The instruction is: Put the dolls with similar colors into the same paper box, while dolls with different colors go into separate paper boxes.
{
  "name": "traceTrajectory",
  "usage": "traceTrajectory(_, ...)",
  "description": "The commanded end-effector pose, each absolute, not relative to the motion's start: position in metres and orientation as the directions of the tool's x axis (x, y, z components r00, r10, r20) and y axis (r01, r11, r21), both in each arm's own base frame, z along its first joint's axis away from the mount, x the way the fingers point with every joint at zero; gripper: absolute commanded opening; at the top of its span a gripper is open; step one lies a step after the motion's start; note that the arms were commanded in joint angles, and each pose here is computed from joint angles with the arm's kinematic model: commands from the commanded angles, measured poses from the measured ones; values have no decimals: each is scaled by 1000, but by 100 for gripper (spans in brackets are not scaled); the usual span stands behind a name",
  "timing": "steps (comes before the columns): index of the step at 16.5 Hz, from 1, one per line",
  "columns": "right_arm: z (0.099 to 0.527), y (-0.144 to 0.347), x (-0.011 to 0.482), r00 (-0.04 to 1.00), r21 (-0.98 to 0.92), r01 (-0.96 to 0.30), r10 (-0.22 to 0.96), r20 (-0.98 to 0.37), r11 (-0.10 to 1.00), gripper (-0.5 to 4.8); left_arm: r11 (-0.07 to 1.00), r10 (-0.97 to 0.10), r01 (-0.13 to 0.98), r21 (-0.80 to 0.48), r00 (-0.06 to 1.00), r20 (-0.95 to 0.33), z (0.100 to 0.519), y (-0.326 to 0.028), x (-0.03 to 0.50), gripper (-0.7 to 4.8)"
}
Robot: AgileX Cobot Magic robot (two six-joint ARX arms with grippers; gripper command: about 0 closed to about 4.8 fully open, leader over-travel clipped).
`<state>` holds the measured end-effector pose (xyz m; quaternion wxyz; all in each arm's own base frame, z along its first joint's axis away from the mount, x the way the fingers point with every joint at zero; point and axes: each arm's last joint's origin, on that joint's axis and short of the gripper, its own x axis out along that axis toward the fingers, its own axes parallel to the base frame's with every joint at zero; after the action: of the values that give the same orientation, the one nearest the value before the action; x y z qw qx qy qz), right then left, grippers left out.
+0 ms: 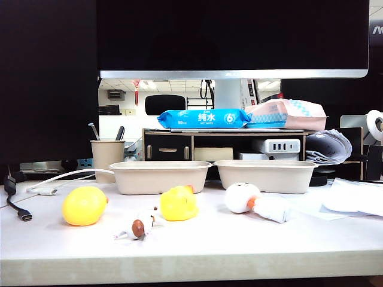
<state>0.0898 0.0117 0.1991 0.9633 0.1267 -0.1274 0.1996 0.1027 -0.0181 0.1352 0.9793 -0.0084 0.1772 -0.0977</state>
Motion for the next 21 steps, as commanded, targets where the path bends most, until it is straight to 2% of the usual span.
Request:
traceTrajectory(1, 235, 15, 83, 847, 270, -521, 450, 283, 810, 27, 979, -204, 200, -48, 917, -343, 135, -19, 102, -5)
traceTrajectory(5, 273, 34, 116, 762, 218, -645, 636, 121, 732, 27, 978, -207, 204, -48, 916, -342, 135, -19, 102, -5)
traceTrajectory(6, 284, 52, 143, 708, 162, -700, 705, 35, 695, 26, 973, -229, 227, -48, 912, -341, 135, -22, 102, -5)
traceTrajectory(8, 291, 103, 191, 545, 204, -800, 826, -144, 564, 26, 950, -306, 308, -47, 893, -330, 137, -30, 100, -5)
traceTrajectory(10, 283, 145, 215, 409, 216, -855, 868, -280, 473, 26, 933, -351, 356, -47, 878, -325, 137, -35, 98, -5)
traceTrajectory(11, 271, 174, 227, 357, 211, -865, 854, -378, 455, 26, 924, -373, 379, -47, 871, -321, 137, -38, 97, -5)
traceTrajectory(14, 246, 227, 231, 189, 209, -915, 823, -536, 346, 33, 899, -429, 436, -47, 852, -300, 139, -43, 94, -5)
traceTrajectory(15, 239, 241, 229, 158, 193, -928, 806, -570, 319, 85, 891, -444, 451, -47, 848, -290, 140, -44, 93, -5)
traceTrajectory(17, 226, 263, 224, 196, 115, -934, 752, -630, 339, 284, 884, -459, 464, -46, 848, -266, 142, -45, 92, -5)
traceTrajectory(19, 215, 281, 224, 239, 60, -928, 708, -664, 369, 441, 884, -460, 465, -46, 849, -259, 143, -45, 91, -5)
traceTrajectory(20, 207, 289, 226, 229, 45, -936, 702, -674, 349, 479, 884, -460, 465, -46, 849, -259, 143, -45, 91, -5)
traceTrajectory(21, 202, 295, 228, 249, 24, -934, 695, -675, 357, 479, 884, -459, 464, -46, 849, -260, 143, -45, 91, -5)
